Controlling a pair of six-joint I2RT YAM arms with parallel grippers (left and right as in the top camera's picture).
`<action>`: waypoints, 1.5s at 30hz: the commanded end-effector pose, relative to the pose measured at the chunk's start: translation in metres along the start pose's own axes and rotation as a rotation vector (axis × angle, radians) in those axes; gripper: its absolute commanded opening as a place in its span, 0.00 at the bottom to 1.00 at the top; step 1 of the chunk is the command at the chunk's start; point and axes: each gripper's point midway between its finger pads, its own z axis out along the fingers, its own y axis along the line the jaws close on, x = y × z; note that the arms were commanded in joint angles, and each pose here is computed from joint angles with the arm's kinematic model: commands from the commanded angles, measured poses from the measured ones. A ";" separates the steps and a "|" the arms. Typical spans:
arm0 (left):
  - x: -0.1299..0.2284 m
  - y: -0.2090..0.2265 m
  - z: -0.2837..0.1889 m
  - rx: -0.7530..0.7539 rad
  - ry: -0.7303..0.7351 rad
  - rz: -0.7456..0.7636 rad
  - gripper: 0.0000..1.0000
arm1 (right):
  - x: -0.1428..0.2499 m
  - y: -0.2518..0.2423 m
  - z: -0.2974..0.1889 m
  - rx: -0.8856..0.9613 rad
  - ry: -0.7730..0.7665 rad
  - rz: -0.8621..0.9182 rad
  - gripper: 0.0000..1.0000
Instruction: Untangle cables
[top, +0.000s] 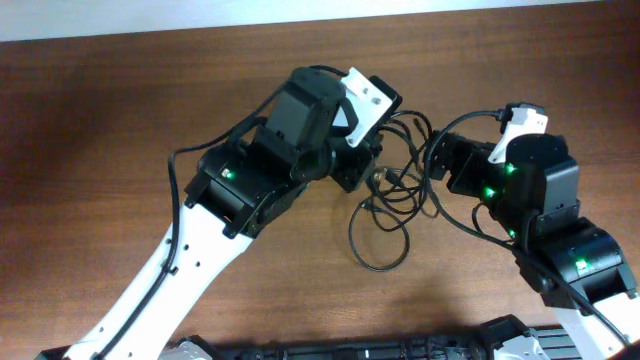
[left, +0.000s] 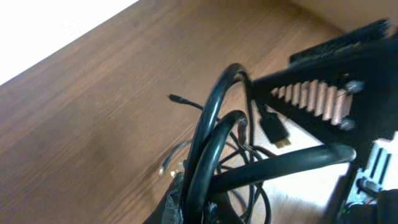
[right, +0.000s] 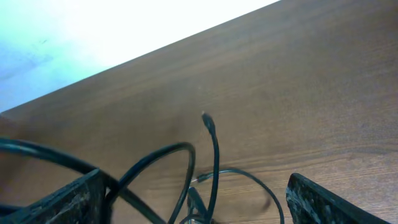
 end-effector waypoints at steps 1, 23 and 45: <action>-0.017 -0.017 -0.012 0.083 -0.071 0.030 0.00 | 0.000 -0.002 0.006 0.018 0.011 -0.023 0.92; -0.033 0.033 -0.100 -0.325 -0.210 0.045 0.00 | 0.016 -0.034 0.031 0.206 0.083 -0.037 0.92; -0.039 0.067 -0.080 -0.470 -0.240 -0.162 0.04 | -0.003 -0.021 -0.013 0.104 -0.035 0.004 0.92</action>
